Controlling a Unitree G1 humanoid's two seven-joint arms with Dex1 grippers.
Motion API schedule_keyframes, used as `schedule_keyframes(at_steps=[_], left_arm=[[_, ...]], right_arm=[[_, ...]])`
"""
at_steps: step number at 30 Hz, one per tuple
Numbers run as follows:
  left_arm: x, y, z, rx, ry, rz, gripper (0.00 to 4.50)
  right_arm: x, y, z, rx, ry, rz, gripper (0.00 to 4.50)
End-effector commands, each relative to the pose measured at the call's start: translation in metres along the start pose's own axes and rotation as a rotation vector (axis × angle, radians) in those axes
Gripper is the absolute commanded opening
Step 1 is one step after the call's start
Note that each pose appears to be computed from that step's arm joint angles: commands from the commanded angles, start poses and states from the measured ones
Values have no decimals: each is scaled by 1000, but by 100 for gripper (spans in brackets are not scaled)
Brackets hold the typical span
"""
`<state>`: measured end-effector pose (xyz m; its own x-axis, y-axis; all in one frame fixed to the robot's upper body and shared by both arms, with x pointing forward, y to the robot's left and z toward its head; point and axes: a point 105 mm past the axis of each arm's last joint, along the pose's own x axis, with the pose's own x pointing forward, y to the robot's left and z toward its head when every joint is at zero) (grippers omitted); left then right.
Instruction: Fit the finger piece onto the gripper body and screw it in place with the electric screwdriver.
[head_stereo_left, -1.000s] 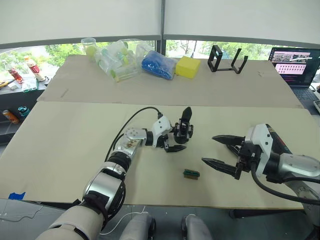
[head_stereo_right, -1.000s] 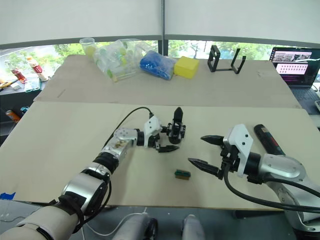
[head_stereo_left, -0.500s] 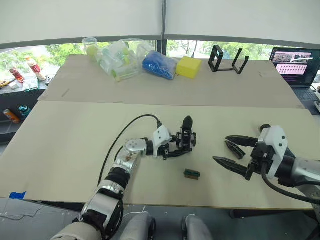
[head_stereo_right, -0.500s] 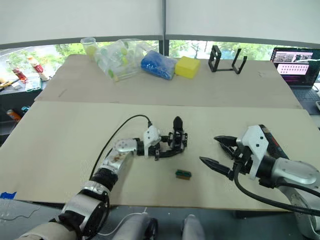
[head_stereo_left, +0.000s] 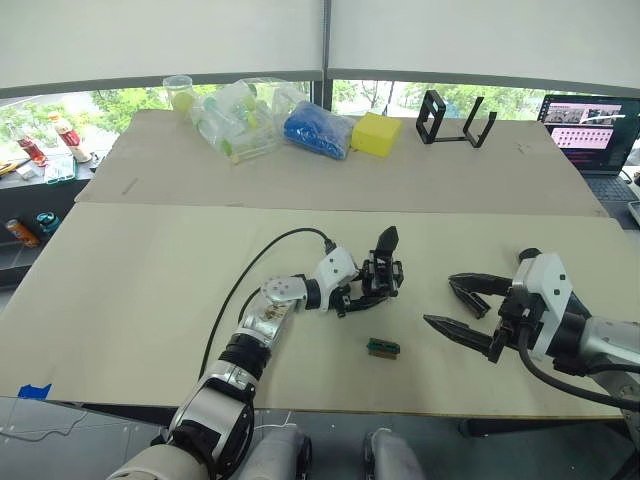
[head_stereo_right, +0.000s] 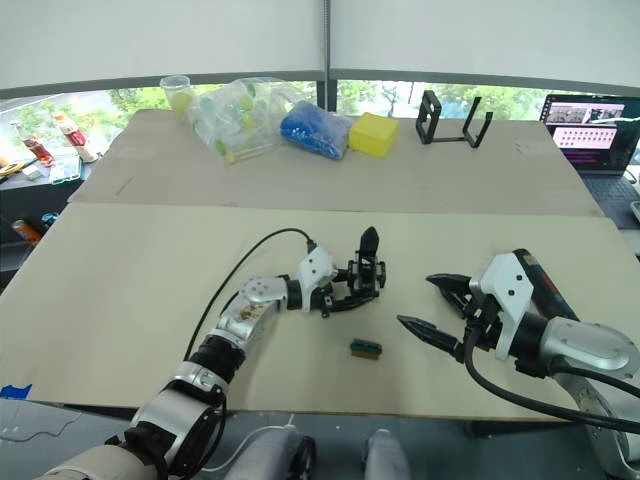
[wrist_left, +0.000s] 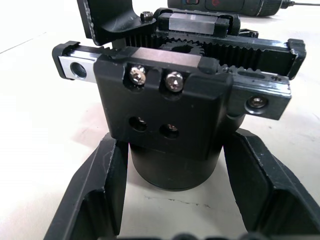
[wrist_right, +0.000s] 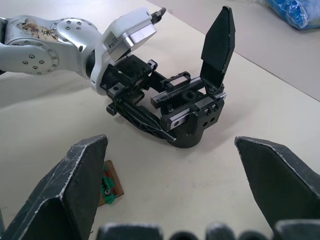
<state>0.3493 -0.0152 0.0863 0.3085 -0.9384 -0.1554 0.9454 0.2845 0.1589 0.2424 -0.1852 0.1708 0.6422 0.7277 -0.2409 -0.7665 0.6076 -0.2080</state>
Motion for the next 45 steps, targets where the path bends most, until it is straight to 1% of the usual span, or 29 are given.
schedule_keyframes(at_steps=[1,2,4,5,7,9,13,16,17,18,20,21,24,26,29,31,33,39,43,45], left_arm=[[2,-2,9,34,-16,-10,230],[1,-2,8,31,-9,-12,230],[-2,-4,2,3,16,-29,333],[-7,-3,0,-7,20,-29,376],[-17,0,-2,-23,22,-25,448],[-29,2,1,-23,17,-29,448],[-72,3,18,-4,15,-77,448],[-101,-6,36,14,25,-158,448],[-106,-9,40,17,30,-177,448],[-115,-14,47,20,34,-215,448],[-129,-24,66,33,36,-287,448],[-133,-26,75,48,31,-296,448],[-137,-25,102,65,-15,-281,448],[-139,-27,115,63,-38,-287,448],[-140,-29,126,81,-48,-287,448],[-144,-36,133,78,-61,-318,448],[-146,-40,136,83,-56,-329,448],[-148,-42,137,110,-39,-320,448],[-148,-41,137,128,-27,-314,448],[-148,-41,136,131,-23,-313,450]], right_arm=[[-1,1,11,-51,-37,-10,450],[-1,1,11,-51,-37,-10,450],[0,0,12,-52,-37,-10,450],[0,0,12,-54,-37,-11,450],[1,-1,14,-58,-38,-11,450],[1,-1,15,-62,-37,-9,450],[-3,-7,19,-53,23,-17,450],[-9,-24,15,-26,148,-55,450],[-11,-29,14,-18,179,-69,450],[-13,-36,11,-6,237,-77,450],[-17,-52,6,45,354,-98,450],[-18,-62,3,69,409,-119,450],[-20,-79,-10,144,551,-156,450],[-19,-81,-17,185,618,-128,450],[-15,-88,-23,237,675,-113,450],[-12,-97,-37,247,734,-128,450],[-6,-102,-46,257,773,-126,450],[13,-102,-54,257,826,-73,450],[23,-107,-60,240,866,-68,450],[27,-109,-62,235,883,-65,394]])
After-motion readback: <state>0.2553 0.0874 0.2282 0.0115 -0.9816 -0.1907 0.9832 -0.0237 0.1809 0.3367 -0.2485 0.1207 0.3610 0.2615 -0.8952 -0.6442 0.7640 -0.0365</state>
